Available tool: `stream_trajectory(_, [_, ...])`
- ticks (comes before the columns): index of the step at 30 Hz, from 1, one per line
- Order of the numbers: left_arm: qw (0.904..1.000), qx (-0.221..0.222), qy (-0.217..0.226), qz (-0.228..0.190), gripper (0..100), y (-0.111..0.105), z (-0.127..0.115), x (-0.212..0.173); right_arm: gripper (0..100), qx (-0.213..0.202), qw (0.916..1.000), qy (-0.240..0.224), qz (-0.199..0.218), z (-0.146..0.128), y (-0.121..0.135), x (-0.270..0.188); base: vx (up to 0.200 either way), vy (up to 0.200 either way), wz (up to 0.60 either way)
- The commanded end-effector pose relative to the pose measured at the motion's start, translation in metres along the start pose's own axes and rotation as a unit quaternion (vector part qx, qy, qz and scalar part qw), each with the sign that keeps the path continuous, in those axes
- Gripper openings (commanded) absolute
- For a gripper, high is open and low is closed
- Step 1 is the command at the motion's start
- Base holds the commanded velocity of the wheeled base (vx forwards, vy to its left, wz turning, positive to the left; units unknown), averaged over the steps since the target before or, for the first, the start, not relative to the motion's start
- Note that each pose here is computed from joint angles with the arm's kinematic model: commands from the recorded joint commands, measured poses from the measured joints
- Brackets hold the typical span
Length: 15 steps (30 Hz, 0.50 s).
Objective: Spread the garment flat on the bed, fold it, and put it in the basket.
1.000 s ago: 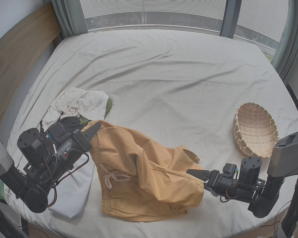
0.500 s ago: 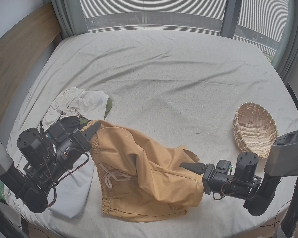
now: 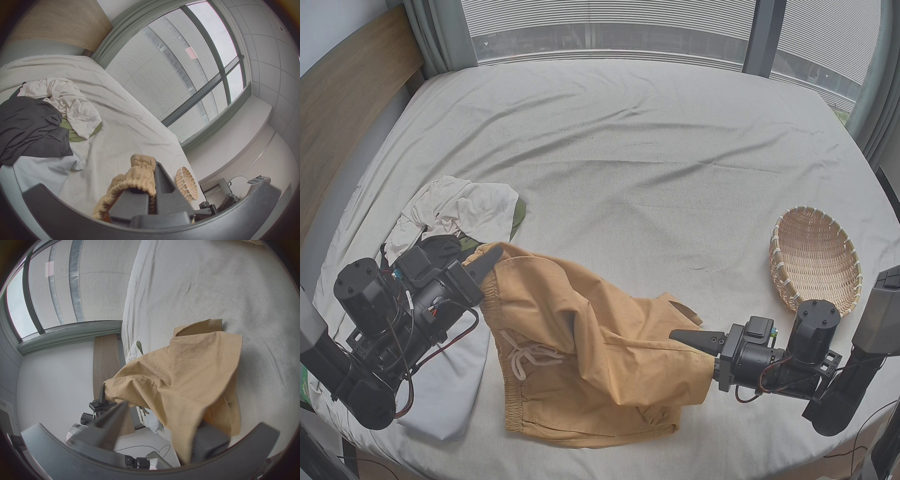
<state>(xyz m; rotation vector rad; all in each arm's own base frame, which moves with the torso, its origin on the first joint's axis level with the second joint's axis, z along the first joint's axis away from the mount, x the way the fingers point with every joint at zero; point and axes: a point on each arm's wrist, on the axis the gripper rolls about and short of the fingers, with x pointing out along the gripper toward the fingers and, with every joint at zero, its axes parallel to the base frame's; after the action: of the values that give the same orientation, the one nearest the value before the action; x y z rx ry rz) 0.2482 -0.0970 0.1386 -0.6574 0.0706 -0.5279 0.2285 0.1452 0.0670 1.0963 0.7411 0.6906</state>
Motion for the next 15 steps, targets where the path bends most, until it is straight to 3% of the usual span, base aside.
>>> stream_trajectory(1, [1.0000,0.000,0.000,0.000,0,0.000,0.000,0.000,0,-0.002,1.0000,-0.003,0.003,0.001,0.002,-0.001,0.000,0.000,0.00])
stream_trajectory(9, [1.0000,0.001,-0.004,-0.009,0,-0.004,0.002,0.001,0,-0.040,0.9976,-0.033,0.045,0.008,0.028,-0.023,0.000,0.000,0.00])
stream_trajectory(15, [0.9987,0.006,-0.009,-0.049,0,-0.015,0.012,-0.002,0,-0.102,0.9883,-0.068,0.090,0.006,0.057,-0.059,0.000,0.000,0.00])
